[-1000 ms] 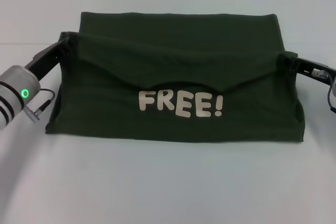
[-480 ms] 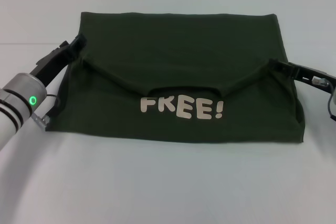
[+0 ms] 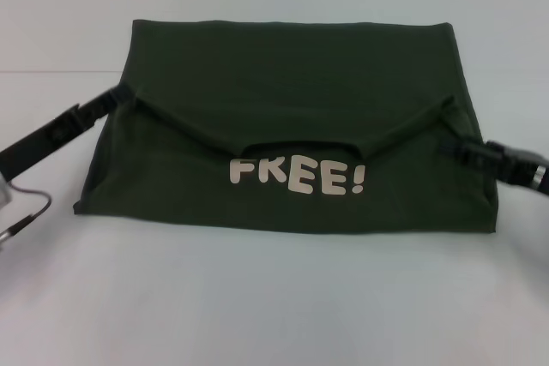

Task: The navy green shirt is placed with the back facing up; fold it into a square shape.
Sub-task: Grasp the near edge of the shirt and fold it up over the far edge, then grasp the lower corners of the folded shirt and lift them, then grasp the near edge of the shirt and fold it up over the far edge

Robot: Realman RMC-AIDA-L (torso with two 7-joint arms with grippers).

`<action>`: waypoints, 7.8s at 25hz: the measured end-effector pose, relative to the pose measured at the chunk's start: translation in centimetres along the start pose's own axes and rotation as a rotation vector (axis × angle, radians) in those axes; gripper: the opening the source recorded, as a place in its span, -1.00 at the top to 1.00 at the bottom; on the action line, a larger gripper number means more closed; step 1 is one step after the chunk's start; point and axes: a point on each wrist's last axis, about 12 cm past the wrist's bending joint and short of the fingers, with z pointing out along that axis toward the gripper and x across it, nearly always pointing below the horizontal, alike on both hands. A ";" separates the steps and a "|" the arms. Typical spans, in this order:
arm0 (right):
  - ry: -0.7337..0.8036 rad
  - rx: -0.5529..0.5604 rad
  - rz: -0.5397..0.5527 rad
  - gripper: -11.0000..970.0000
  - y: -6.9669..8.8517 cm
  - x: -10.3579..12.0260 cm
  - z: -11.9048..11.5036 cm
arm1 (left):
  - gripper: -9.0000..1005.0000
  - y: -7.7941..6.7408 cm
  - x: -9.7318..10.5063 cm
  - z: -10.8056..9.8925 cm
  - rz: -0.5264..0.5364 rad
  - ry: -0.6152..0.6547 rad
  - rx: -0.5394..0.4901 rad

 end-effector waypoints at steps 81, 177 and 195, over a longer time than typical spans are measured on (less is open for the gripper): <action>0.226 -0.274 -0.194 -0.86 3.8 5.7 -0.1 | 0.80 2.5 1.1 -0.4 0.460 0.434 -0.295; 0.960 0.003 0.260 0.94 0.9 1.4 -5.7 | 0.91 -0.5 -0.1 -12.9 -0.134 0.871 -0.082; 0.741 -0.053 0.327 0.94 1.1 -0.9 -5.9 | 0.91 -0.5 -3.6 -11.0 -0.151 0.696 -0.056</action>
